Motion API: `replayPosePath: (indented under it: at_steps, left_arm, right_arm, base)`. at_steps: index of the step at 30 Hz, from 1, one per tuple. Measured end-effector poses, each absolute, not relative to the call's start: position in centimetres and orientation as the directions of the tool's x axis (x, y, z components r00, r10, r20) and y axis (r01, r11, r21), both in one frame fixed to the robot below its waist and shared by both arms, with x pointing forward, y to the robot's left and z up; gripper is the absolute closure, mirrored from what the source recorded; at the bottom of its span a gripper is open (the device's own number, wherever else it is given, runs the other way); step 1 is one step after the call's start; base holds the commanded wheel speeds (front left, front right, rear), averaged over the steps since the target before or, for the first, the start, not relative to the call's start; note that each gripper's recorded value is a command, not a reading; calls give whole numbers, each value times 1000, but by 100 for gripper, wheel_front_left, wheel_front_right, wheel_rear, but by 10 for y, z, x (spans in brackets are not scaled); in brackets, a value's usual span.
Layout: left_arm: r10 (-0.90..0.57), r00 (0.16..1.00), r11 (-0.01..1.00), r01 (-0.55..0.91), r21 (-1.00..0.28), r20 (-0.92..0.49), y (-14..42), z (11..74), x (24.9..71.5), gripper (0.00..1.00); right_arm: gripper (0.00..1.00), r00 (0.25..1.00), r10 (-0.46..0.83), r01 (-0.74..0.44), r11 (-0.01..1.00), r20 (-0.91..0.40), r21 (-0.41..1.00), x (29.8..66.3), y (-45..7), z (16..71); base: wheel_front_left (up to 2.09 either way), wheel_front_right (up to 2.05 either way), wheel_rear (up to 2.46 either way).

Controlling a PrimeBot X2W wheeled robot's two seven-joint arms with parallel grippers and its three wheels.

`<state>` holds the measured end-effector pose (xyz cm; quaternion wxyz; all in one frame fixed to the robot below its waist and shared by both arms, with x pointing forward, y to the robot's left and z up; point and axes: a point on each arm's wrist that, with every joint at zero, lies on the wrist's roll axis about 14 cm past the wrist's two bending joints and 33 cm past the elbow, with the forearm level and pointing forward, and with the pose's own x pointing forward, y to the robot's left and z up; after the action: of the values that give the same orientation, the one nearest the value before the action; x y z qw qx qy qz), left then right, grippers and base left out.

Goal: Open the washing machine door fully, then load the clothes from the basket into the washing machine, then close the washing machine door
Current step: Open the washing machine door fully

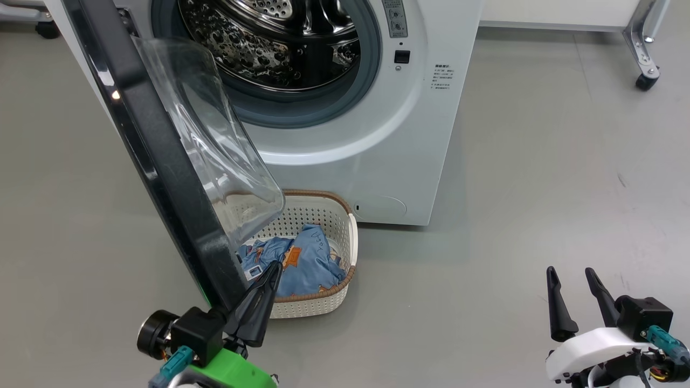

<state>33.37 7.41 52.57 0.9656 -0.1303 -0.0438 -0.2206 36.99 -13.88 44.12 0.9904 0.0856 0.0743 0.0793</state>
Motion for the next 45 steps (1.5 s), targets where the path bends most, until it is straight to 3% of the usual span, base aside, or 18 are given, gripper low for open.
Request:
replayPosePath:
  at_steps: [20,45]
  left_arm:
    - [-385,915,879,404,-254,125,76,520,343,100]
    - [-213,972,931,232,-282,97,126,511,329,100]
  right_arm:
    - [0,969,194,-165,969,-152,187,377,-130,434]
    - [0,941,303,-270,941,-150,205,388,-90,434]
  base:
    - [0,0,0]
    - [0,0,0]
